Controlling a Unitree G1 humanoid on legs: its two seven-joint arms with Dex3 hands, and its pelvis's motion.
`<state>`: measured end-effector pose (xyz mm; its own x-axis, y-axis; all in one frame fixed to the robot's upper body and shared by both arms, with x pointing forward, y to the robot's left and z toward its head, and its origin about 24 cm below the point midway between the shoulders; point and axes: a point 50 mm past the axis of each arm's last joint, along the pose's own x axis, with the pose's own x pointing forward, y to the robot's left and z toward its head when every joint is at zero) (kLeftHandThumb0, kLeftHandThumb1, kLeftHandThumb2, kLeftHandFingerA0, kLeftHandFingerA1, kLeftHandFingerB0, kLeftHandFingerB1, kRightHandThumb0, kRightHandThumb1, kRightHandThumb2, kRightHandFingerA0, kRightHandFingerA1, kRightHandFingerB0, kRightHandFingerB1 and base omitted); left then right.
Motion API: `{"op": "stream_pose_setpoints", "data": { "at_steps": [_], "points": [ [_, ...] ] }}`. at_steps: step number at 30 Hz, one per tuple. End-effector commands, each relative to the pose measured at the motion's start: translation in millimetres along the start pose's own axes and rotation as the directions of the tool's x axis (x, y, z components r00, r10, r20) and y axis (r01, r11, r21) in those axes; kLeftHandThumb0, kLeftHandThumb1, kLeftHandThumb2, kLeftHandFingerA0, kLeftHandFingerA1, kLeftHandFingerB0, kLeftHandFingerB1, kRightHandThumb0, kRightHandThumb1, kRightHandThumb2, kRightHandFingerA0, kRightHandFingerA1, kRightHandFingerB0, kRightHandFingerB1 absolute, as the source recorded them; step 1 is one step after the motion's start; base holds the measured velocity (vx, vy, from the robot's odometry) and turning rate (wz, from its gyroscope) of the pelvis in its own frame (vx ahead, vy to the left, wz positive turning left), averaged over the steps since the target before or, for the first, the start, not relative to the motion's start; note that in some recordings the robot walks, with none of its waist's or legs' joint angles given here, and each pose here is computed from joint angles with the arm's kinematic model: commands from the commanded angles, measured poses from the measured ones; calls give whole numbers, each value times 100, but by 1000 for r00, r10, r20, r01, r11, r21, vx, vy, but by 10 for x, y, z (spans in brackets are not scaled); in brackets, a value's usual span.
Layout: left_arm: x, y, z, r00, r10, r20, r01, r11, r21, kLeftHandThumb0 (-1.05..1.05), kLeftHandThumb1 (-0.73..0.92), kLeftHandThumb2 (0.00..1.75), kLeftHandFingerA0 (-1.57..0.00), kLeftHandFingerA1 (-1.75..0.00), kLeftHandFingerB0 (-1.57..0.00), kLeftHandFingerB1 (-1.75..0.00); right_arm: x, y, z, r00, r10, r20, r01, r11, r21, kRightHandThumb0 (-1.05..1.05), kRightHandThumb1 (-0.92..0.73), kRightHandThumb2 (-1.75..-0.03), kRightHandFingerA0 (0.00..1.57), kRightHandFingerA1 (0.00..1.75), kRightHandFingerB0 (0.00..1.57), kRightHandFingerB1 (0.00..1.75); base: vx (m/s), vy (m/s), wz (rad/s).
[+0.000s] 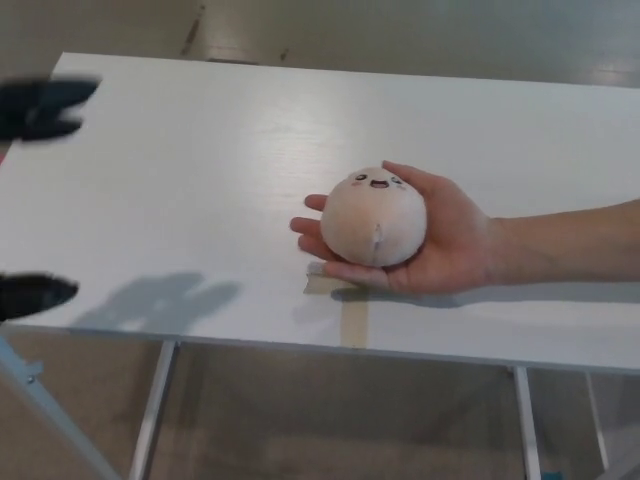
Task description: Use the left hand to take the pink dumpling toy on a person's hand and put it on the desk.
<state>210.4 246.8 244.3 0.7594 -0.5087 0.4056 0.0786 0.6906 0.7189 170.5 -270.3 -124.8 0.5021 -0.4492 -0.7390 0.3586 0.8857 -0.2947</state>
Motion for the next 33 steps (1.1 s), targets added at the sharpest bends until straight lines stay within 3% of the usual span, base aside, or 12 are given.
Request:
{"op": "stream_pose_setpoints", "data": {
  "at_steps": [1, 5, 6, 8, 9, 16, 32, 33],
  "points": [
    [1048, -112, 667, 972, -153, 180, 131, 983, 125, -56, 38, 67, -32, -43, -23, -37, 1, -69, -59, 1000, 8, -24, -9, 1000, -24, -15, -65, -58, 71, 49, 47, 41, 0, 0, 10],
    [1324, -241, 617, 971, -208, 120, 184, 966, 184, -57, 38, 66, -29, -41, -24, -37, 6, -68, -39, 1000, 10, -23, -11, 999, -32, -15, -64, -59, 71, 49, 47, 40, 0, 0, 0],
    [1400, -276, 608, 970, -223, 101, 200, 960, 196, -53, 42, 54, -29, -34, -26, -30, 6, -70, -38, 1000, 11, -21, -11, 999, -32, -15, -65, -59, 71, 49, 47, 40, 0, 0, 0],
    [1479, -311, 603, 968, -239, 80, 218, 954, 207, -53, 42, 54, -29, -34, -26, -30, 6, -73, -36, 1000, 12, -19, -12, 999, -31, -15, -65, -59, 71, 49, 47, 40, 0, 0, 0],
    [1543, -350, 587, 966, -248, 68, 228, 949, 215, -26, 20, 82, -11, -52, -11, -50, 6, -71, -37, 1000, 14, -18, -14, 999, -29, -15, -65, -59, 71, 49, 46, 40, 0, 0, 0],
    [1954, -795, 426, 940, -337, -52, 337, 898, 282, -28, 19, 82, -10, -51, -9, -50, 3, -55, -44, 1000, 23, -20, -23, 999, -27, -15, -65, -59, 70, 48, 46, 40, 0, 0, 0],
    [2169, -1534, 6, 839, -433, -329, 536, 759, 369, -30, 19, 82, -5, -50, -5, -48, 6, -55, -33, 999, 38, -20, -38, 999, -10, -15, -65, -59, 67, 48, 47, 40, 0, 0, 0],
    [2165, -1569, -16, 831, -437, -345, 548, 752, 366, -60, 45, 55, -18, -30, -20, -29, 6, -53, -34, 999, 39, -20, -39, 999, -10, -15, -65, -59, 67, 48, 47, 40, 0, 0, 0]
  ]
}}
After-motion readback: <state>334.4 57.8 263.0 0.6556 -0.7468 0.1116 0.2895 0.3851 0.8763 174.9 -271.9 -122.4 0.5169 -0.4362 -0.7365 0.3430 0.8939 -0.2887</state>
